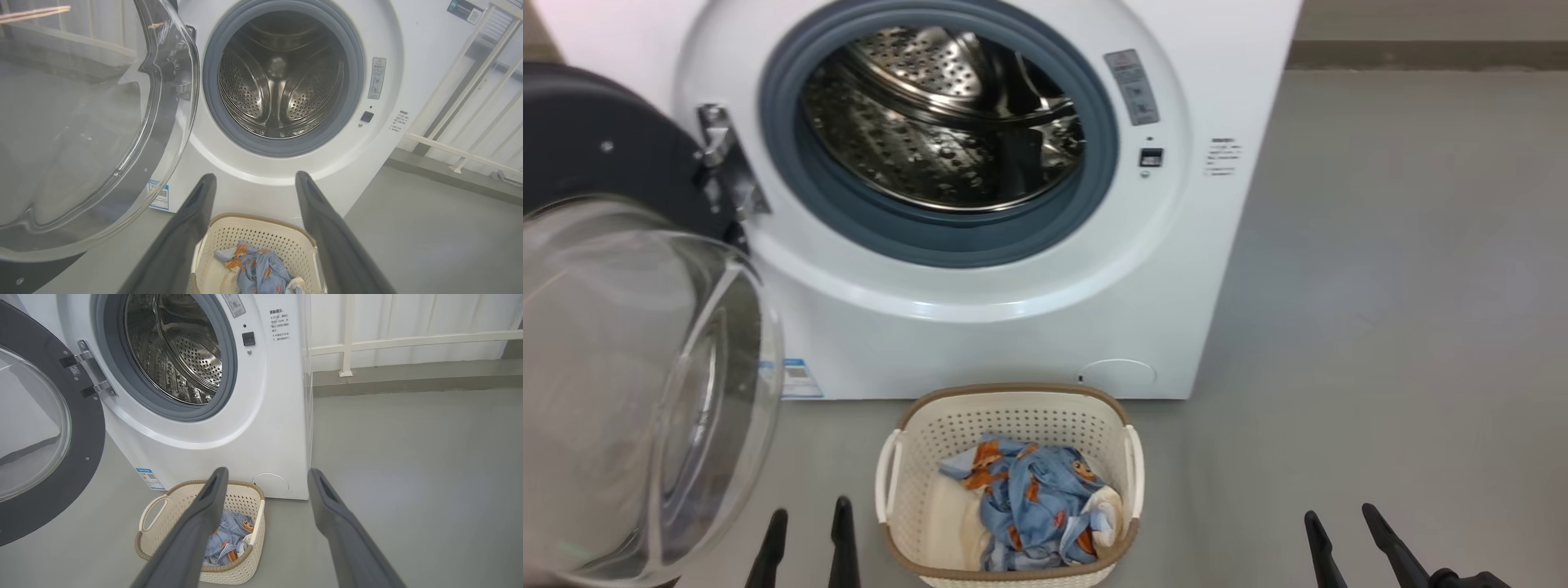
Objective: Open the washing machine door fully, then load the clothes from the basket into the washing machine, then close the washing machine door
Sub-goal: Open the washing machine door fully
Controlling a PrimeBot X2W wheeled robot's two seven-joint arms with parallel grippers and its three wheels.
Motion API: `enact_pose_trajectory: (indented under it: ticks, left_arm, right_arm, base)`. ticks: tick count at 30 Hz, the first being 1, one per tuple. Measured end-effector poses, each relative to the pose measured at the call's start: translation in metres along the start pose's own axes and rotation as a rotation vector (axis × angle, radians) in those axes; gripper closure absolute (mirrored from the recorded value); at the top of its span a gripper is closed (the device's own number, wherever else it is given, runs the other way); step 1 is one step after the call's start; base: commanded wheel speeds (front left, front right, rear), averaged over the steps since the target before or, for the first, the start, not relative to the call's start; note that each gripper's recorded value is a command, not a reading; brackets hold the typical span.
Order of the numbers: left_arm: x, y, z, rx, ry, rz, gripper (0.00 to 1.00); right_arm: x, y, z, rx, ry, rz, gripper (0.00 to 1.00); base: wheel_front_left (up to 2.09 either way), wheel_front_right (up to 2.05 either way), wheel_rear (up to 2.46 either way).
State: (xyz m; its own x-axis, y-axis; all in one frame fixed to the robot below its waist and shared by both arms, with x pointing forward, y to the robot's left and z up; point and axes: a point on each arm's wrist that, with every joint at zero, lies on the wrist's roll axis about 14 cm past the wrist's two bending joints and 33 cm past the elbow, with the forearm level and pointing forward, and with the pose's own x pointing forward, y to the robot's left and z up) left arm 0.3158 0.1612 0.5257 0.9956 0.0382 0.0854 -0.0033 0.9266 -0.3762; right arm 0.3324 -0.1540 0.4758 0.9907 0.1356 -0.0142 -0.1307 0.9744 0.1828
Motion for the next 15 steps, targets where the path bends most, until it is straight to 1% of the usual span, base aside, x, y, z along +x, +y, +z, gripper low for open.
enact_pose_trajectory:
  ticks: [5,6,10,15]
  left_arm:
    - [-0.001,0.012,-0.026,0.032,0.069,0.015,0.0]
    - [-0.001,0.017,-0.03,0.055,0.084,0.018,0.0]
    - [-0.002,0.023,-0.029,0.078,0.079,0.02,0.0]
    - [-0.005,0.033,-0.029,0.083,0.074,0.046,0.0]
  right_arm:
    - [-0.008,-0.012,0.007,-0.012,-0.023,-0.041,0.0]
    - [-0.01,-0.015,0.009,-0.013,-0.027,-0.052,0.0]
    - [-0.011,-0.018,0.011,-0.02,-0.036,-0.06,0.0]
    - [-0.011,-0.019,0.013,-0.05,-0.036,-0.058,0.0]
  base:
    - [0.0,0.0,0.0]
    - [0.0,0.0,0.0]
    - [0.0,0.0,0.0]
    - [0.0,0.0,0.0]
